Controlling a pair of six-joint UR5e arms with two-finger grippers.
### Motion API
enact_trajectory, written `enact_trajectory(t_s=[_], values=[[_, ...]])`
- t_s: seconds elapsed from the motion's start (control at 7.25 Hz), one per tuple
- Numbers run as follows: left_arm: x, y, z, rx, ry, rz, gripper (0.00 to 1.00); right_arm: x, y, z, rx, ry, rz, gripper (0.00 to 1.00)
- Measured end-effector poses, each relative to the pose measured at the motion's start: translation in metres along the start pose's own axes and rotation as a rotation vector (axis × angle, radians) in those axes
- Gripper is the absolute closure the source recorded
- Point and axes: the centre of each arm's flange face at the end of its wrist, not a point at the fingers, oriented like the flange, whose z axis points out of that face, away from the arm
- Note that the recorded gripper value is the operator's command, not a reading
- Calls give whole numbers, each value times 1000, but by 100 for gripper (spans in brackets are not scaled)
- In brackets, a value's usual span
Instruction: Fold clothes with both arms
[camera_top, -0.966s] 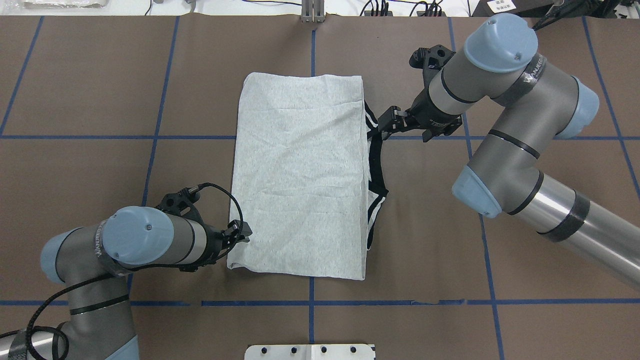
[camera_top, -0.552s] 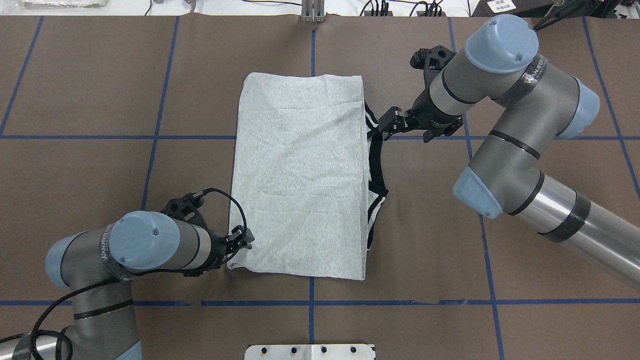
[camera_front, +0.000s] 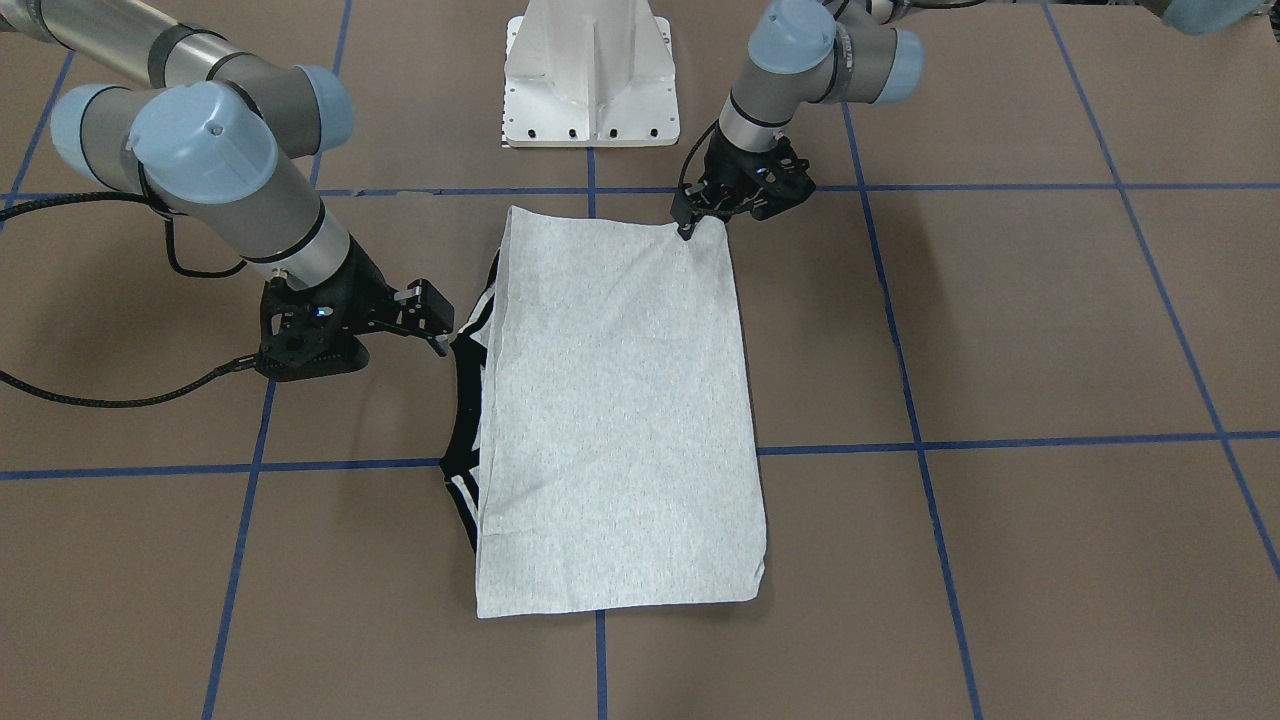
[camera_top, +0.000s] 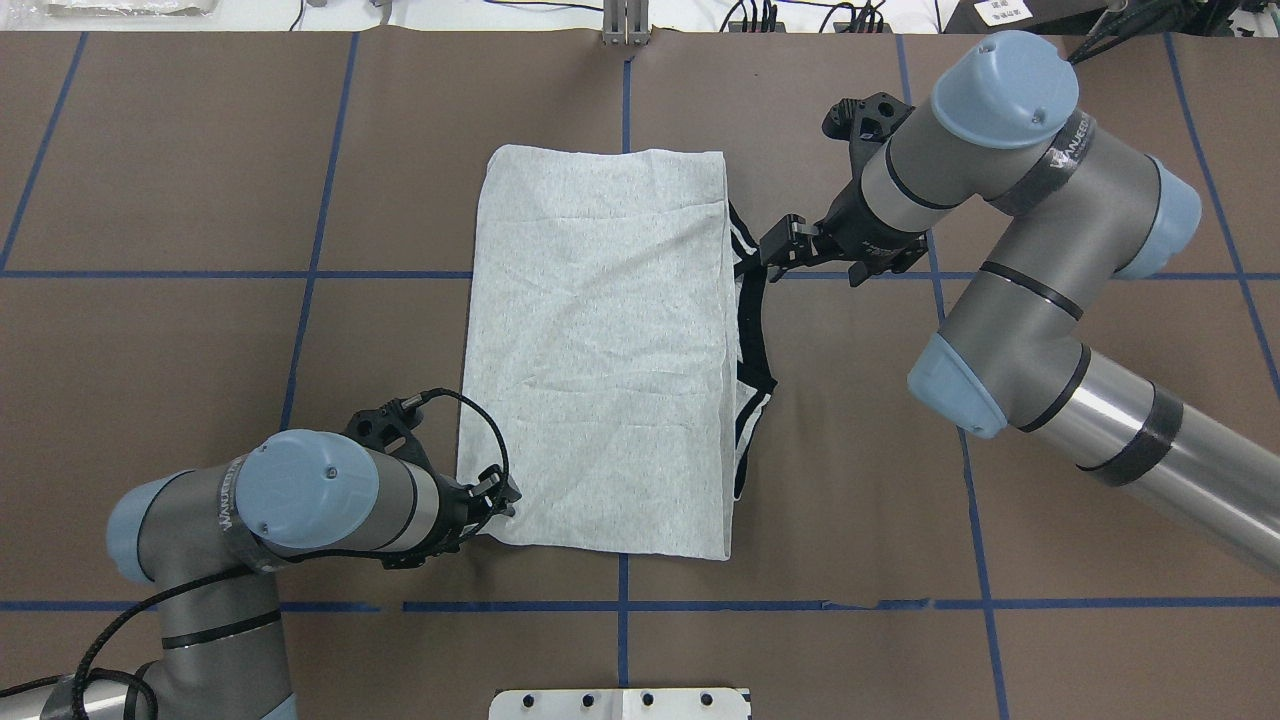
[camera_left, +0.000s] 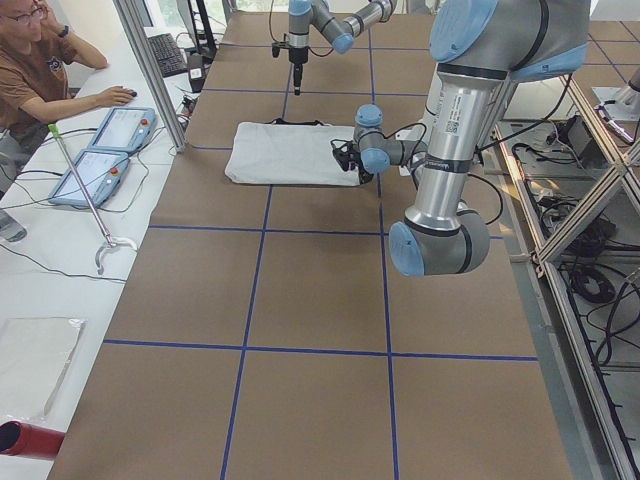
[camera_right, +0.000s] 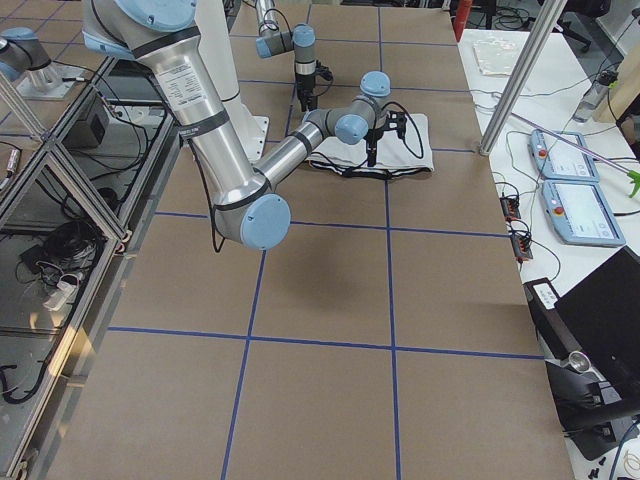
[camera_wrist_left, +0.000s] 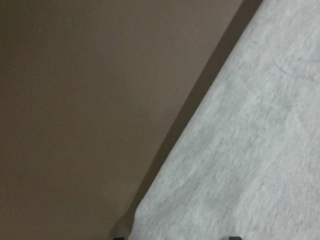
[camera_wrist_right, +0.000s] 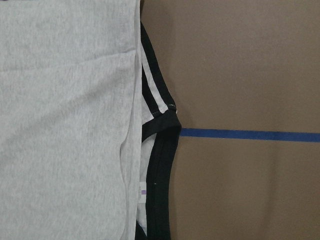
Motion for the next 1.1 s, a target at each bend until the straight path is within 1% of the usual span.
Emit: enact_trajectory(t_s=[0.69,0.97,1.1], values=[[-8,-1,6,8,-32,-5,25,0,0,2,-2,3,1,0],[-5,0,5,7,-30,-5,32,3,0,3,-2,6,2,0],[-3,1,4,7,-28,-4,32,5,1,4,-2,9,3,0]])
